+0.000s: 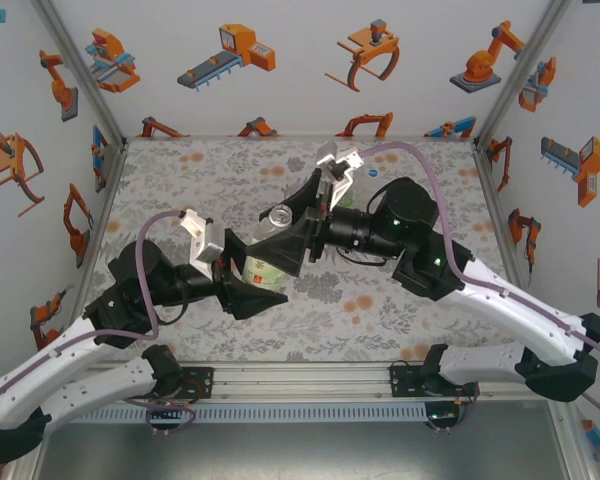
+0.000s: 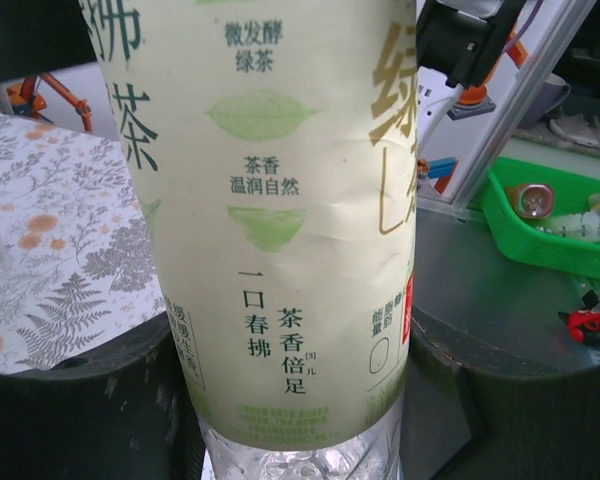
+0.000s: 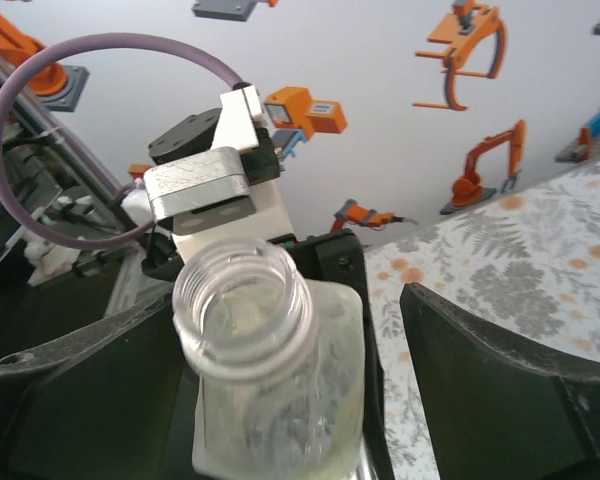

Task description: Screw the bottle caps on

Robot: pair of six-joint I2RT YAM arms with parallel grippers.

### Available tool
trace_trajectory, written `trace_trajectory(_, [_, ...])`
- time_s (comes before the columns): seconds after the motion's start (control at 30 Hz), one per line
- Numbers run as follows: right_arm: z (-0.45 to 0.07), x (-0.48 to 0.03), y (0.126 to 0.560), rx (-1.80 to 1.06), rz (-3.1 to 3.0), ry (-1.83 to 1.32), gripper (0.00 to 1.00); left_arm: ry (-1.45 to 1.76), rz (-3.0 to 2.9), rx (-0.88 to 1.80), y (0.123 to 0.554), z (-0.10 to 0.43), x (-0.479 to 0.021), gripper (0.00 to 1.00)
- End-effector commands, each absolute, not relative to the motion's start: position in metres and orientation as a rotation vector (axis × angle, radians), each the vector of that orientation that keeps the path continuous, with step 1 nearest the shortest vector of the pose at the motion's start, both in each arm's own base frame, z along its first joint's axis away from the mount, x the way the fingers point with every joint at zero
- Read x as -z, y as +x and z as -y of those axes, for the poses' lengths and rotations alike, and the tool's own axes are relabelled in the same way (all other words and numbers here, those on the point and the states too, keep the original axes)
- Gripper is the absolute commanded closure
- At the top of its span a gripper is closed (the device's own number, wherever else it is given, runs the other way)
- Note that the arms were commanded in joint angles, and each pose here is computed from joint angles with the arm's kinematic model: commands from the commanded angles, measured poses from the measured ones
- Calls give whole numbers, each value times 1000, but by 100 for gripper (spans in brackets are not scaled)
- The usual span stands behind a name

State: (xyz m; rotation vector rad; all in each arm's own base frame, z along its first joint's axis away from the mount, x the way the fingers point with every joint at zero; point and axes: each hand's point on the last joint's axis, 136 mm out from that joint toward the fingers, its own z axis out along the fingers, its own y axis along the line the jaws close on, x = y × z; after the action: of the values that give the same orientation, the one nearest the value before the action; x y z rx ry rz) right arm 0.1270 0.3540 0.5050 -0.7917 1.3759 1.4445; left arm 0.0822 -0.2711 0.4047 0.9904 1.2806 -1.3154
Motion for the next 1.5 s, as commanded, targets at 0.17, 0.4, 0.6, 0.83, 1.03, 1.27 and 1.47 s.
trace_trajectory(0.17, [-308,-504,144,-1186,-1435,-685,23,884,-1368,1168,101,253,-402,90])
trace_trajectory(0.4, [-279,-458,183,-885,-1671,-541,25,793,-1506,1059,118,237,-381,100])
trace_trajectory(0.6, [-275,-409,201,-723,-1816,-510,28,722,-1559,1038,121,223,-371,100])
trace_trajectory(0.83, [-285,-342,222,-639,-2007,-491,28,697,-1579,1022,117,209,-363,100])
trace_trajectory(1.03, [-299,-281,237,-641,-2203,-454,30,662,-1592,1001,114,193,-358,100])
trace_trajectory(1.27, [-297,-206,260,-666,-2487,-255,48,617,-1595,1012,110,181,-354,100])
trace_trajectory(1.47, [-292,-158,277,-572,-2637,-157,53,605,-1603,1010,108,175,-354,100])
